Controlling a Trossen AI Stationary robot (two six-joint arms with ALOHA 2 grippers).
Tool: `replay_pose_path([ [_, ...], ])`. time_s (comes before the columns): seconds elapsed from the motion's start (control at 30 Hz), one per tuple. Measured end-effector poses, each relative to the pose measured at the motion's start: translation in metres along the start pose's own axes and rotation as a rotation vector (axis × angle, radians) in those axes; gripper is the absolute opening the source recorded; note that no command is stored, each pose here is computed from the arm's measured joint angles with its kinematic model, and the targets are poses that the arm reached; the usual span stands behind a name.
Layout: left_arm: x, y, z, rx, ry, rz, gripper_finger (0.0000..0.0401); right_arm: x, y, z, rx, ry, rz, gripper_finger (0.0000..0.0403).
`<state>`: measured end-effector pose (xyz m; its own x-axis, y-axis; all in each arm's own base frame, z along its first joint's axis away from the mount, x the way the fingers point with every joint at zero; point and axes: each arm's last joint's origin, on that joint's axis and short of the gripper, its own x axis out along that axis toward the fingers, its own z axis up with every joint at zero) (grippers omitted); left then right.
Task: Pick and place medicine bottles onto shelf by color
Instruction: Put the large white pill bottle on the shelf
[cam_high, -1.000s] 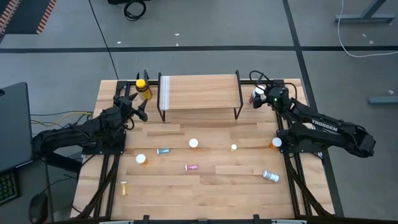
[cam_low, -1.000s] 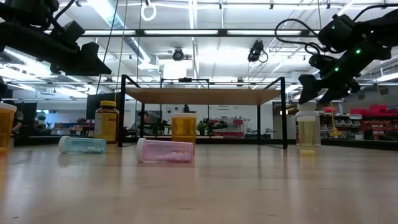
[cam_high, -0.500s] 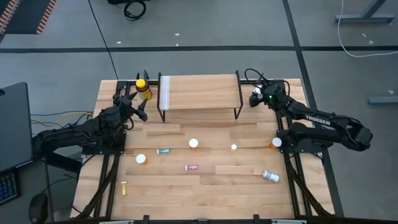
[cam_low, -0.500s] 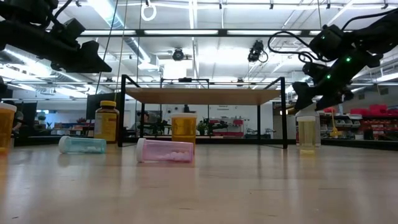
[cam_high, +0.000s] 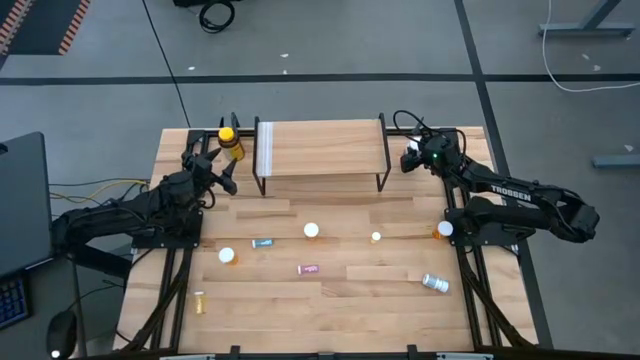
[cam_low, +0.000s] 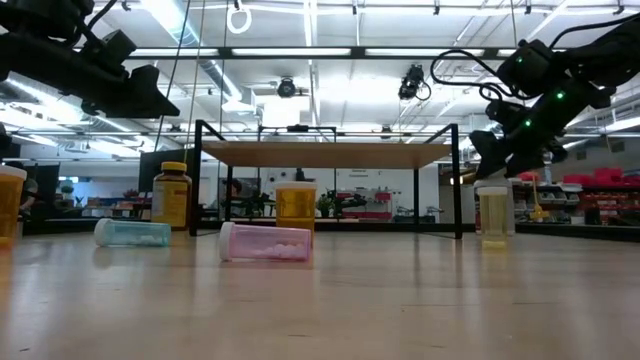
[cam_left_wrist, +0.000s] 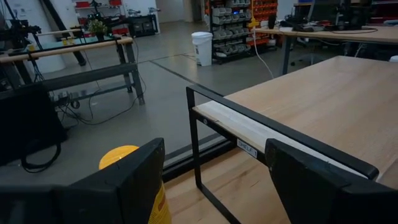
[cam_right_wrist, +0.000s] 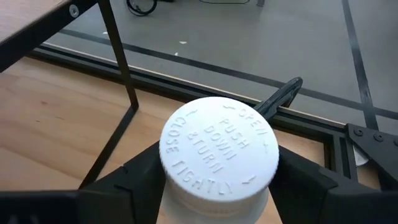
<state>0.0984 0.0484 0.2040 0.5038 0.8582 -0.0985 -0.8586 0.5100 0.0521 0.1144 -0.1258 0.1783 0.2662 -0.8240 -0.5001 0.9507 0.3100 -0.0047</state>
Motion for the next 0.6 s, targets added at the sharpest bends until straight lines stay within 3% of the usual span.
replay_pose_path([
  [0.2, 0.0, -0.001, 0.0, 0.001, 0.001, -0.039, 0.0286, -0.01, 0.0, 0.018, -0.024, -0.062, -0.002, 0.025],
  [0.3, 0.0, -0.003, 0.0, -0.001, 0.002, -0.091, 0.0286, -0.022, 0.001, 0.046, -0.034, -0.101, 0.005, 0.0262],
  [0.6, 0.0, -0.003, 0.0, -0.003, 0.0, -0.097, 0.0286, -0.063, 0.013, 0.132, -0.071, -0.231, 0.077, 0.0252],
])
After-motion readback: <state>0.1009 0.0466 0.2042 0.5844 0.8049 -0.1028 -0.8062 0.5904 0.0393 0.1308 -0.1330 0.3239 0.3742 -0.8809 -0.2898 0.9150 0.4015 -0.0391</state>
